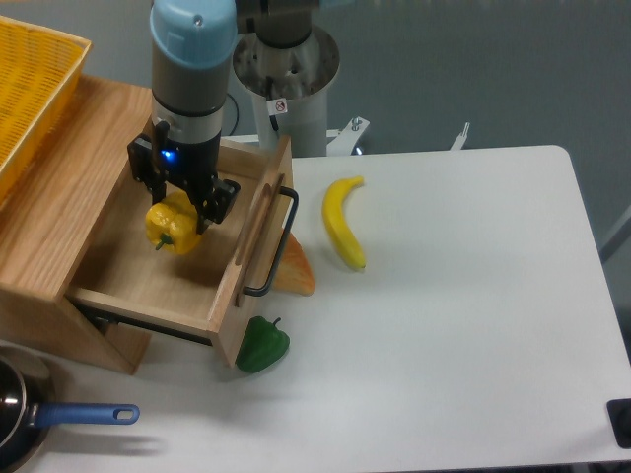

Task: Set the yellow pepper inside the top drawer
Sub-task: 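Lower the yellow pepper down into the open wooden drawer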

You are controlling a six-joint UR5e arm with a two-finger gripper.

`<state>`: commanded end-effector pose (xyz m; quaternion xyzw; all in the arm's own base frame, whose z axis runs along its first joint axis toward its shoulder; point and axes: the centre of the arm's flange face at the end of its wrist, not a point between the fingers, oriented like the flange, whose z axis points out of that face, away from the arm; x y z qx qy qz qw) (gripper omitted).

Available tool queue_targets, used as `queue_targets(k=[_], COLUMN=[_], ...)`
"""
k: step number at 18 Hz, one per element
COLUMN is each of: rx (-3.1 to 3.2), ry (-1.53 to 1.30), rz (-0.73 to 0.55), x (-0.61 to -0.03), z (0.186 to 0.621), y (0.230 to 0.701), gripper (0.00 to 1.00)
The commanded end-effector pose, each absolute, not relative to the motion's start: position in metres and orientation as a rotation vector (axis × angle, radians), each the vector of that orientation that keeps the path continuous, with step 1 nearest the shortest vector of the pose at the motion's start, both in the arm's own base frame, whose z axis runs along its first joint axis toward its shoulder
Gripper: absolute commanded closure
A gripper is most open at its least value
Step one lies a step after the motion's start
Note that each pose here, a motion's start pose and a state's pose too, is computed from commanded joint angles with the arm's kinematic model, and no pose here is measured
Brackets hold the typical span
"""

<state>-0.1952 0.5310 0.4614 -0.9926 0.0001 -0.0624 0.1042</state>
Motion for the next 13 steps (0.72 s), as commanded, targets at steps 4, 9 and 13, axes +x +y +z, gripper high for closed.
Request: queue_targets(k=[4,9,13], rx=[-2.942,-2.961,-2.975], ry=[-0.005,-0.005,-0.005], rz=[-0.196,-0.187,-0.173], x=[-0.198,-0.199,-0.198], z=[0.452,0.446,0.444], y=[0.534,0.535,0.534], gripper=[0.7,0.7,0.55])
